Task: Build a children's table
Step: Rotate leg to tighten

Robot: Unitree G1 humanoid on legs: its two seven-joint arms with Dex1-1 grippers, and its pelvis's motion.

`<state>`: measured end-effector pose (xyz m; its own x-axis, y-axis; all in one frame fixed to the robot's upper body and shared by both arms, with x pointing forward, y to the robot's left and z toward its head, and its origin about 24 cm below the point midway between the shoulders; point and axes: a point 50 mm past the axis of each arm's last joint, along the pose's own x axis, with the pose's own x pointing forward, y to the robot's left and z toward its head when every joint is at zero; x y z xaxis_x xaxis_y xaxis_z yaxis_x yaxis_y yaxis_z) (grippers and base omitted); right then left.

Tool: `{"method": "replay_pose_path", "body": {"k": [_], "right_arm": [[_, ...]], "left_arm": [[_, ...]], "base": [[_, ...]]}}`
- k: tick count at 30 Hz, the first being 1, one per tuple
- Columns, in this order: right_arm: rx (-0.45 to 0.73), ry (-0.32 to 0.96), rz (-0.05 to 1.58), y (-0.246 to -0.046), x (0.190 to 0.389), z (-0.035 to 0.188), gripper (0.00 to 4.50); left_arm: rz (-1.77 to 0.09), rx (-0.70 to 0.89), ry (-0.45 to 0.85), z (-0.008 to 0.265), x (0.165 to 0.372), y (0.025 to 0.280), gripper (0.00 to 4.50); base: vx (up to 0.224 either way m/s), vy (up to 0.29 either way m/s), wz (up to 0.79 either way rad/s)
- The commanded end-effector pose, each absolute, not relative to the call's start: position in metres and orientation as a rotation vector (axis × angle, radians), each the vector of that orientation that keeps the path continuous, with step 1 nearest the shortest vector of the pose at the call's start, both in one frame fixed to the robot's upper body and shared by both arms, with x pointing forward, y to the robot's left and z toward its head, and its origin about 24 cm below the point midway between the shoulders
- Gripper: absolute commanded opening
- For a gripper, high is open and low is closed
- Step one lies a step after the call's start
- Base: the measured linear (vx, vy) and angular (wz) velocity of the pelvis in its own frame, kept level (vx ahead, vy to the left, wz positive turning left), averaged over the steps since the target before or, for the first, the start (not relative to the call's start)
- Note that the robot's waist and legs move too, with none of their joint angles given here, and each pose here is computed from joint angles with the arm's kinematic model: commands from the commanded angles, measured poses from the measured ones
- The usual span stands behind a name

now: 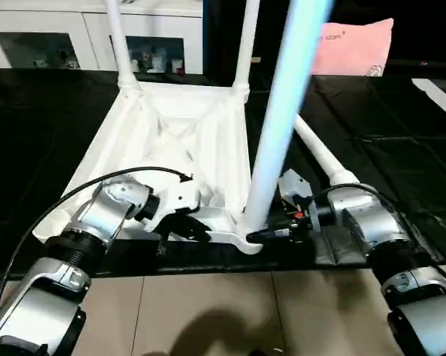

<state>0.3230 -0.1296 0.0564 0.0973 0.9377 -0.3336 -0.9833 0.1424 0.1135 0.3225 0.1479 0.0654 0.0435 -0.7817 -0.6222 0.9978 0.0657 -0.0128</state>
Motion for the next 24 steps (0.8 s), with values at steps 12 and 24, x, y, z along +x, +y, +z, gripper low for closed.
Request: {"method": "replay_pose_path", "body": {"k": [12,24], "right_arm": [[0.115,0.412,0.891,-0.039,0.351,0.049,2.70],[0.062,0.384,0.802,-0.030,0.354,0.050,3.50]], "left_arm": [[-0.909,0.173,0.386,0.089,0.361,0.080,0.00],[-0.861,0.220,0.420,0.084,0.357,0.080,0.00]], "base": [[0.000,0.000,0.00],[0.000,0.000,0.00]]}}
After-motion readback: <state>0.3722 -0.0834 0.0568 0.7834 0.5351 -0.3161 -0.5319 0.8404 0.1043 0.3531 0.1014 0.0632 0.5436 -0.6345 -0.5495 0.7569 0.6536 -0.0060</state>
